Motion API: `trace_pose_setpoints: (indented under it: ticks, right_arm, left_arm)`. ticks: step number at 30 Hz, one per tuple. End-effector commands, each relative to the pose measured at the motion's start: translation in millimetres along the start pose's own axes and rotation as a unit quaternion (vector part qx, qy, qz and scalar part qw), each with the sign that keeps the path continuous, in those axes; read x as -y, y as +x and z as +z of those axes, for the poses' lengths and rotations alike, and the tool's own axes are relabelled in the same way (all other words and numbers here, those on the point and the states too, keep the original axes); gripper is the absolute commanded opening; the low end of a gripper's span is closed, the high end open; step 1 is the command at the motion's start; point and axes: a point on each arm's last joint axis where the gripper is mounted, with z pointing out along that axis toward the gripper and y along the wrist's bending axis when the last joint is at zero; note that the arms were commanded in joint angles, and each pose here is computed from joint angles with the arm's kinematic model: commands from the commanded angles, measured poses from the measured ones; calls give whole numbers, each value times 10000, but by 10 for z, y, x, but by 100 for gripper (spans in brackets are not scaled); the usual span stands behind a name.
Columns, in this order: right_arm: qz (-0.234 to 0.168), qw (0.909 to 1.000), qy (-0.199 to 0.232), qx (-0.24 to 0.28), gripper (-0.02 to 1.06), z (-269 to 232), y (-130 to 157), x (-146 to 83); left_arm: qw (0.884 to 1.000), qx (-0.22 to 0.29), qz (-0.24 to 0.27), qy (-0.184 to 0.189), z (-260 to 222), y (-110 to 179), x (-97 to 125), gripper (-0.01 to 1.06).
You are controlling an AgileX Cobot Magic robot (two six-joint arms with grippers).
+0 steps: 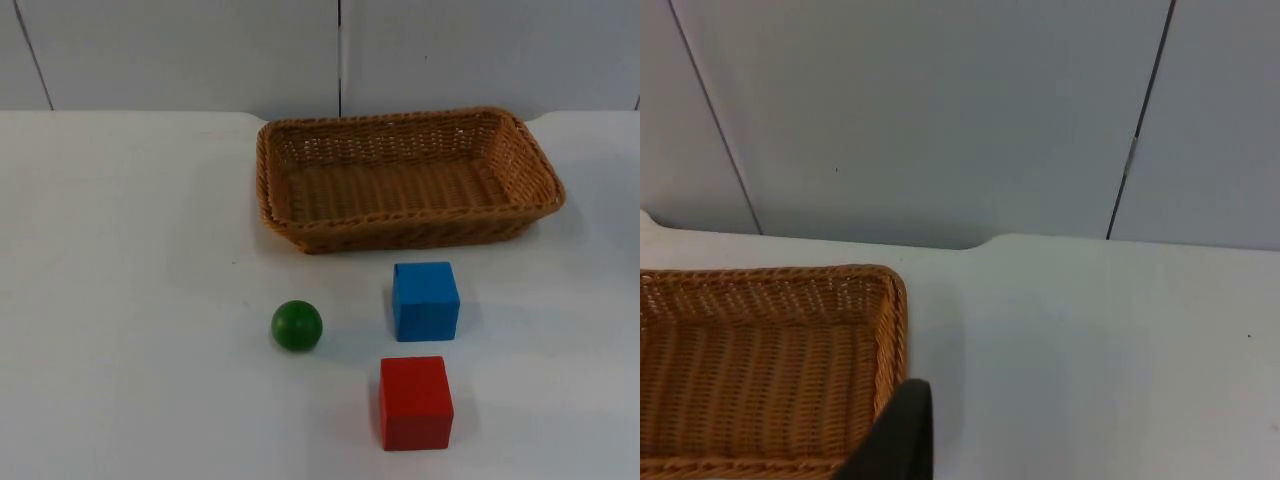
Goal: Place all geometric objects except the red cube into the basket.
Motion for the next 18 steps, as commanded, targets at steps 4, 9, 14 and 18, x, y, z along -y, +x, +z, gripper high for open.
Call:
trace_pose_setpoints:
  ticks: [4, 9, 14, 18]
  right_arm:
    - [7, 10000, 33, 53, 105, -18, -28, 12]
    - [7, 10000, 35, -61, 105, -18, -7, 12]
    - [7, 10000, 36, -90, 105, -18, -2, 12]
    - [22, 9999, 25, -101, 105, -18, 0, 10]
  left_arm:
    - [9859, -710, 1184, 945, 454, 157, 609, 103]
    - [9399, -1349, 2673, 1640, 908, 507, 1220, 103]
    - [9179, -1802, 2911, 2006, 1281, 842, 1543, 103]
    - [9186, -1861, 2776, 2106, 1497, 984, 1630, 103]
